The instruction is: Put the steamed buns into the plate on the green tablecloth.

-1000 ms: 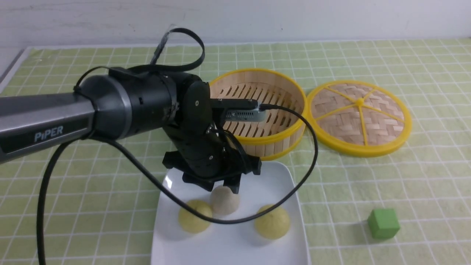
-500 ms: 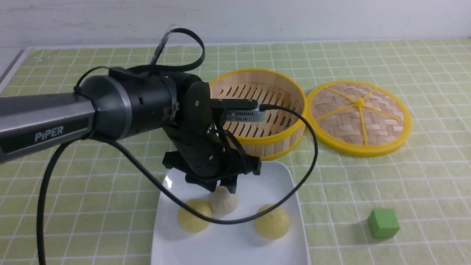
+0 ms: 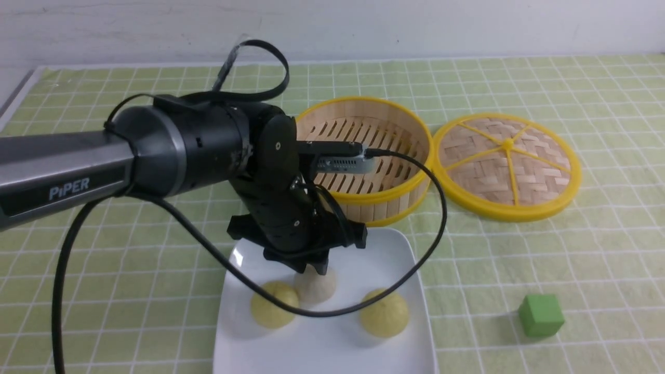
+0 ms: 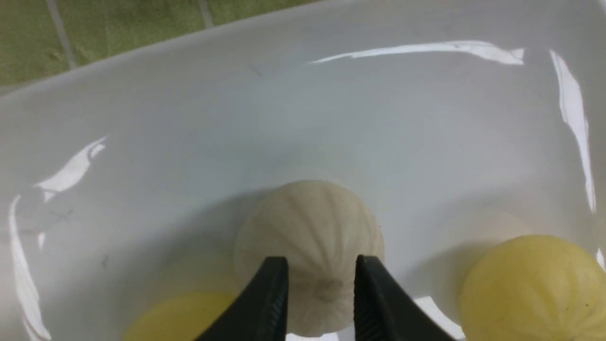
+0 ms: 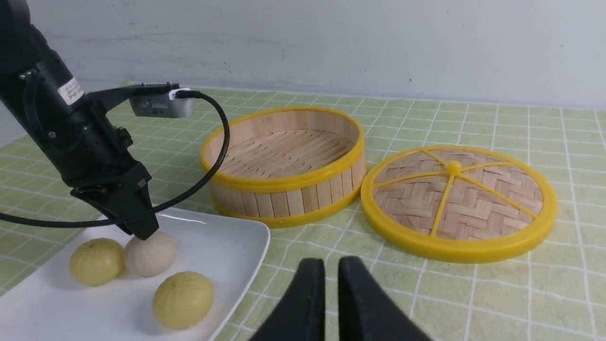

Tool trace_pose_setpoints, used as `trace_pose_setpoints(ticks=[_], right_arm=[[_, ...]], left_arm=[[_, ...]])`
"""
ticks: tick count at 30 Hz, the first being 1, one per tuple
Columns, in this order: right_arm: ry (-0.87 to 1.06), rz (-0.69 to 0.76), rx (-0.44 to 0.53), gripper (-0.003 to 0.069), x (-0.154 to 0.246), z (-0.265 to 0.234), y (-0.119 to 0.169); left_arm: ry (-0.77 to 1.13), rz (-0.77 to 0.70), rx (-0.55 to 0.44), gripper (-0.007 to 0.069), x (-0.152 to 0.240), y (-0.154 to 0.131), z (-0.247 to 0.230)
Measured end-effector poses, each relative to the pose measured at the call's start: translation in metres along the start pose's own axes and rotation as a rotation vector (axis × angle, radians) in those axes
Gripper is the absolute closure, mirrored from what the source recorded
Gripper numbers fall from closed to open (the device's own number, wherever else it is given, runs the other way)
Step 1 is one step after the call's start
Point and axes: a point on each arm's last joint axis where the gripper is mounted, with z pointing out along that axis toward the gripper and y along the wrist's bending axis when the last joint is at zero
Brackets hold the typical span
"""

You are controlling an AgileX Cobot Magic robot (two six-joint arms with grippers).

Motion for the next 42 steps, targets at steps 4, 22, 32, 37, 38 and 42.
trace_pose_setpoints(ticks=[4, 22, 32, 37, 38, 42], right_arm=[[0.022, -0.001, 0.072, 0.0585, 0.010, 0.005, -0.005], [0.197, -0.042, 0.316, 0.0565, 0.084, 0.026, -0.032], [0.180, -0.019, 0.426, 0.0550, 0.083, 0.024, -0.037], [0.179, -0.018, 0.429, 0.0550, 0.083, 0.024, -0.037], [0.180, -0.019, 0.429, 0.0550, 0.083, 0.024, -0.037], [0.180, -0.021, 0.429, 0.0544, 0.083, 0.024, -0.037]], left_arm=[[0.000, -0.024, -0.010, 0.0393, 0.000, 0.001, 0.000], [-0.140, 0.074, -0.072, 0.0623, 0.000, 0.008, -0.060], [-0.276, 0.094, -0.067, 0.0623, 0.018, 0.014, -0.134], [-0.401, 0.118, -0.104, 0.0623, 0.041, 0.026, -0.192], [-0.422, 0.119, -0.111, 0.0623, 0.047, 0.029, -0.202], [-0.511, 0.107, -0.144, 0.0623, 0.090, 0.048, -0.253]])
